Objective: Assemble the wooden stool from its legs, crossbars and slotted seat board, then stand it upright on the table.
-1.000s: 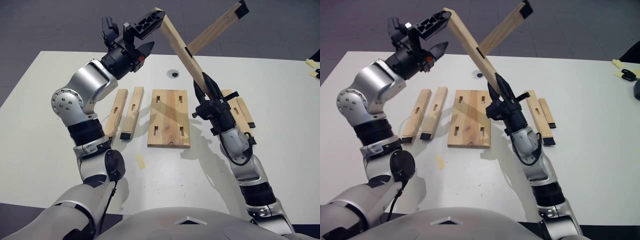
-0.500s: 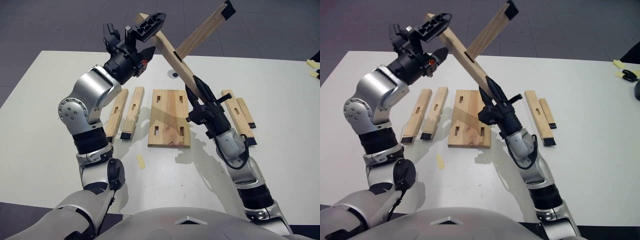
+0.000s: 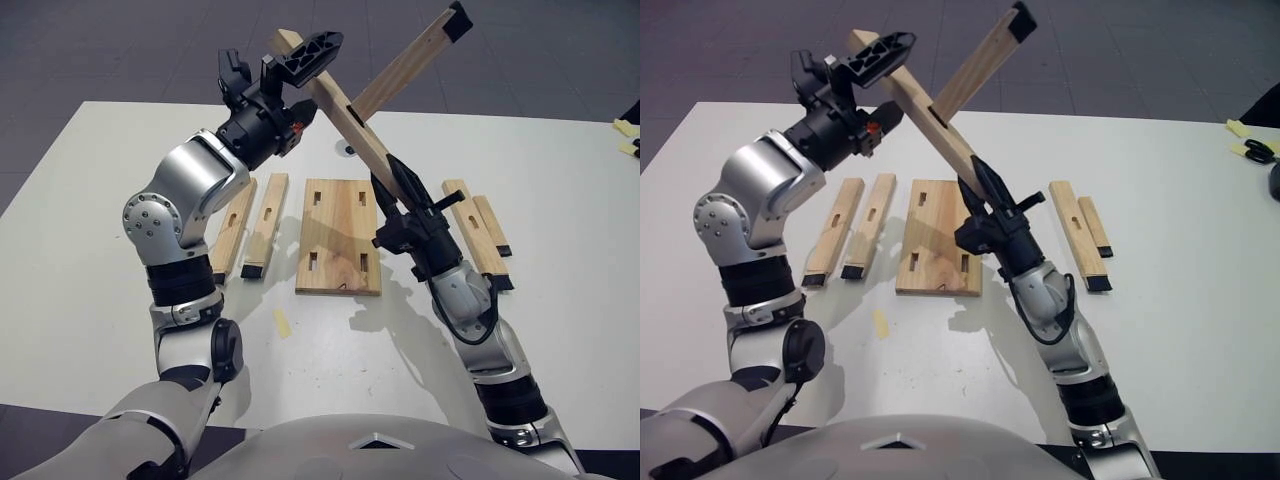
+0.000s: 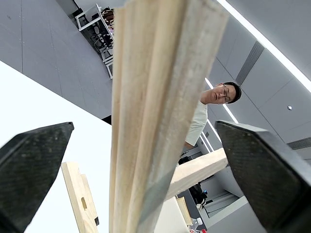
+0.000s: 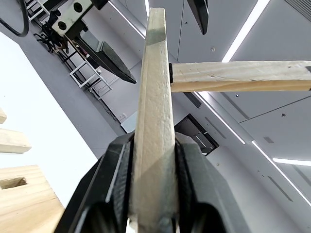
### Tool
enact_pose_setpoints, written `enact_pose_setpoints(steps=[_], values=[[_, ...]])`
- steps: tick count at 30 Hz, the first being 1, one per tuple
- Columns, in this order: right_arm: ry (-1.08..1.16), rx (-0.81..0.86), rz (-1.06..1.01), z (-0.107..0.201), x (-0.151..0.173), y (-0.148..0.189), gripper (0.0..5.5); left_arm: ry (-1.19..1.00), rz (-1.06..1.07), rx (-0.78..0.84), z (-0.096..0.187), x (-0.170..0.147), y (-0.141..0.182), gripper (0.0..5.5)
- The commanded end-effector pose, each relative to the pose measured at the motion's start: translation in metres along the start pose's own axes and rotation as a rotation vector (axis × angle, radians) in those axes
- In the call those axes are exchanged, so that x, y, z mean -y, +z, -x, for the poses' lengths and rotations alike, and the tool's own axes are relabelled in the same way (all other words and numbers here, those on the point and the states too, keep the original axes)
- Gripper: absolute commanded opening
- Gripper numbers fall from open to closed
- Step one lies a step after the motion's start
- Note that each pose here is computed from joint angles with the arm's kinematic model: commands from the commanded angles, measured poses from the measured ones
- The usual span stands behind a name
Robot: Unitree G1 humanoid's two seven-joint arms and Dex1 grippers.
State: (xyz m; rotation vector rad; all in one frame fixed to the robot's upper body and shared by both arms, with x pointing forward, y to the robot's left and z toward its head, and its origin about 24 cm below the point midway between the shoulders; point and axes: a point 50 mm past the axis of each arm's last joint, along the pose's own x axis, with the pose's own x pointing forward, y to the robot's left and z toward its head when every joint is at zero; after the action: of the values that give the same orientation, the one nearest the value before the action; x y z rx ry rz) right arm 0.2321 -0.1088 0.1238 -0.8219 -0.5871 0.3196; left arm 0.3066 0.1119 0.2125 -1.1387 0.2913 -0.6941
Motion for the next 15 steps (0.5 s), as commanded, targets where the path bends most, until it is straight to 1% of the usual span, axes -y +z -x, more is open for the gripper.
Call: enact_pose_setpoints(steps=[1, 2, 4, 8, 15], values=[[0.062, 0.067, 0.093, -0.001, 0.0, 0.003, 1.03, 0.035, -0.015, 0.05, 0.005, 0.006, 0.005, 4.82], [0.074, 0.074, 0.11, -0.001, 0.0, 0.003, 1.03, 0.037, -0.01, 0.061, 0.006, 0.007, 0.006, 4.75], [0.093, 0.091, 0.145, -0.001, -0.001, 0.003, 1.03, 0.046, -0.01, 0.074, 0.007, 0.01, 0.007, 4.35], [0.116, 0.123, 0.217, -0.001, -0.002, 0.005, 1.03, 0.059, -0.007, 0.08, 0.005, 0.016, 0.009, 3.77], [0.113, 0.101, 0.266, 0.005, -0.002, 0.004, 1.03, 0.095, -0.003, 0.066, 0.0, 0.009, 0.009, 2.73]])
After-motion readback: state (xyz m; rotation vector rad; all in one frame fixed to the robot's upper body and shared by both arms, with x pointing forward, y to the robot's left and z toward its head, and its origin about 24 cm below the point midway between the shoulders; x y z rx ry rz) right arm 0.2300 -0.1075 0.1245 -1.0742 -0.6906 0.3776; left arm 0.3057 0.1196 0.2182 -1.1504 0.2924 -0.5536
